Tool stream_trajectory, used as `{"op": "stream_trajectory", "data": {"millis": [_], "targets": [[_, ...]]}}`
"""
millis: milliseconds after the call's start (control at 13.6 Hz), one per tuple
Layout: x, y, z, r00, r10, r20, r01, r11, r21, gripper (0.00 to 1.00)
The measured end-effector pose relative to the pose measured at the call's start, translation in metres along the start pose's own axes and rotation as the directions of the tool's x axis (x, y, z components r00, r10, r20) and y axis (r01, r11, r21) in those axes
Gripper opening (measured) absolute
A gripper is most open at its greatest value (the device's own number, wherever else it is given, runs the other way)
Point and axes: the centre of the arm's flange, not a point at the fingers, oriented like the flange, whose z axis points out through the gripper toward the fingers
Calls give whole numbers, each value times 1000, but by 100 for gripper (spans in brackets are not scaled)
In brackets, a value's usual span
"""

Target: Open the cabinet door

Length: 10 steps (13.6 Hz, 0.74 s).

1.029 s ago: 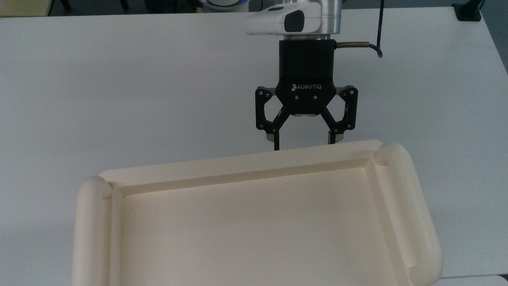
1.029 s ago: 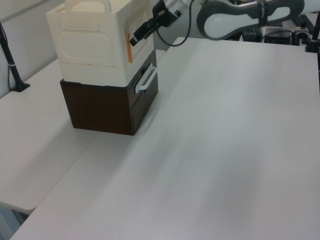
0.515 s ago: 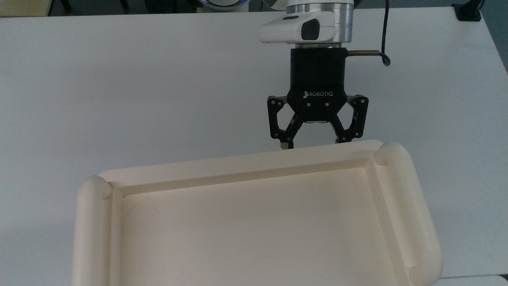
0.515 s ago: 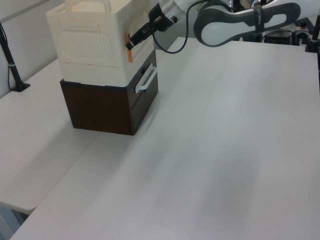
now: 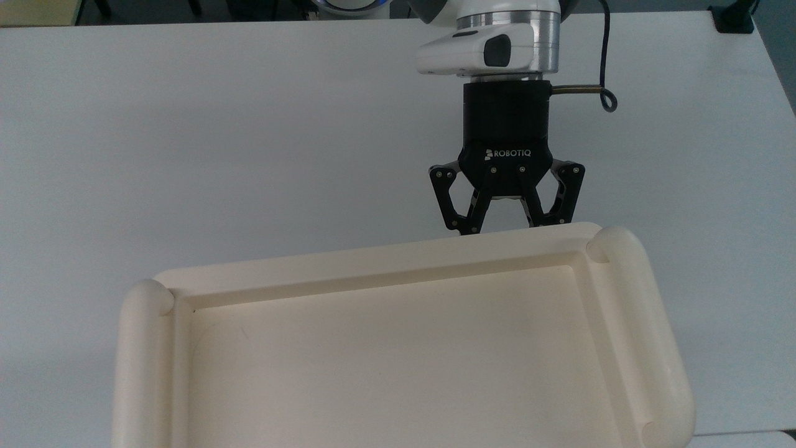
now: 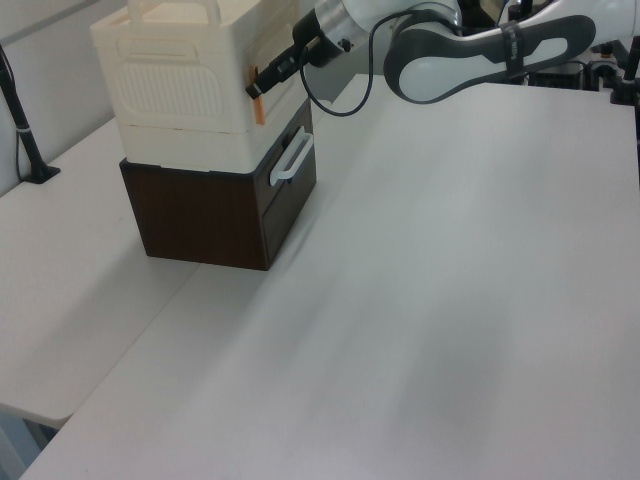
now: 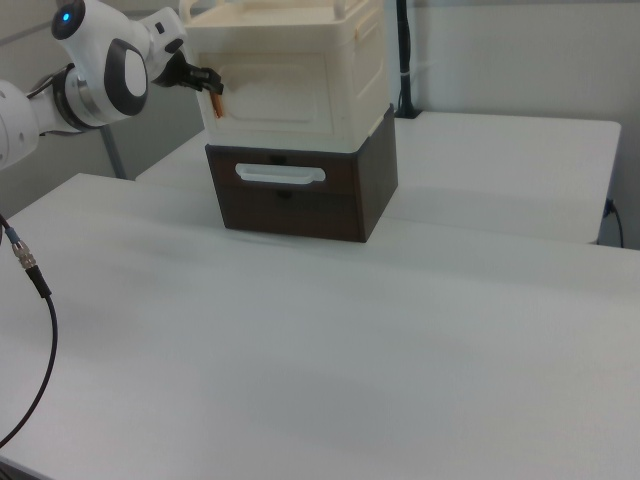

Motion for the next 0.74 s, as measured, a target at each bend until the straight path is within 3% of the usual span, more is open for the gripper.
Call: {"op": "stream_trajectory", "data": {"millis": [147,735], "targets": [[-1,-3,1,1000,-3,2,3,1000,2,35],[-4,-1,3,1000,-6,8,6,1000,-4,22]]}}
